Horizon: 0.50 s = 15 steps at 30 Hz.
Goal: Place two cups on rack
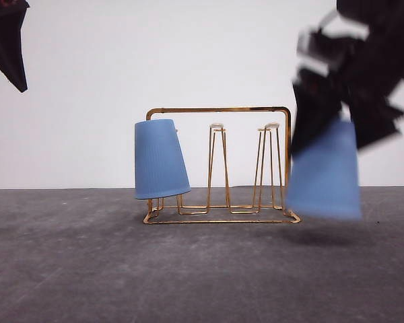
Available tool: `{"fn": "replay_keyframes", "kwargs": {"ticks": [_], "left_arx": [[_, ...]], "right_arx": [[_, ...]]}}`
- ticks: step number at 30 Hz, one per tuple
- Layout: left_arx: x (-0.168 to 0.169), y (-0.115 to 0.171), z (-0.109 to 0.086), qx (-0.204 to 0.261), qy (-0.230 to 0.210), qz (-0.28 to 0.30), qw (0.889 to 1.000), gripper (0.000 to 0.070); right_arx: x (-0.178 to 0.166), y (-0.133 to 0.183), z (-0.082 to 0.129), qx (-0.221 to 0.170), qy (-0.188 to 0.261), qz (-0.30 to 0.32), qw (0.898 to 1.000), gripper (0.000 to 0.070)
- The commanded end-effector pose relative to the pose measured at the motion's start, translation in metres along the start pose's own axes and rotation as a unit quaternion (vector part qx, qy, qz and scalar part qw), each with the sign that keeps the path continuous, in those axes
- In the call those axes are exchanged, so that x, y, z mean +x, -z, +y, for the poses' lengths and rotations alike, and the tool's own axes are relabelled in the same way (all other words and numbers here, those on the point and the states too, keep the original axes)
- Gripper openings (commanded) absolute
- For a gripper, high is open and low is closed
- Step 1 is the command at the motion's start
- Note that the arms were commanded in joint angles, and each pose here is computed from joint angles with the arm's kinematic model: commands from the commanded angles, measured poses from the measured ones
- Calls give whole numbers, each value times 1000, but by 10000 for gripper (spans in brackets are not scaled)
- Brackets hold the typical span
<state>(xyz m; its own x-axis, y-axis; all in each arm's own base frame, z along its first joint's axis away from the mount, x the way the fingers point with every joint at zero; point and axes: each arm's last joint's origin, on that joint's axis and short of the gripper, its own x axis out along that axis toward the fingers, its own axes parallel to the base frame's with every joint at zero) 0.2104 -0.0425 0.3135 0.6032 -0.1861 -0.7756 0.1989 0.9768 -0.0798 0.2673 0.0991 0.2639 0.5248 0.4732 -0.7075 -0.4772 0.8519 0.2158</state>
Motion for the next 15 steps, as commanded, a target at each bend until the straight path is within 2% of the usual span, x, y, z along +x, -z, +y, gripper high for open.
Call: {"fn": "replay_keyframes", "kwargs": {"ticks": [1,5,8,15], "left_arx": [[0,-4,-1,1,2,-8,1000,584],[0,-5,-1,1,5,-14,1000,584],[-1,-5,-1,0,6,-15,1000,584],[-1,-5,-1,-1,6,-16,1000,584]], "right_arx": [[-22,-23,8,-27,-4,-49,998,355],[-53,-47,18,-43,-4,-93,995,355],[-62,-58,20,-56,-3,-118,991,355],[-37,-68,13,-66,2,-134,989,356]]}}
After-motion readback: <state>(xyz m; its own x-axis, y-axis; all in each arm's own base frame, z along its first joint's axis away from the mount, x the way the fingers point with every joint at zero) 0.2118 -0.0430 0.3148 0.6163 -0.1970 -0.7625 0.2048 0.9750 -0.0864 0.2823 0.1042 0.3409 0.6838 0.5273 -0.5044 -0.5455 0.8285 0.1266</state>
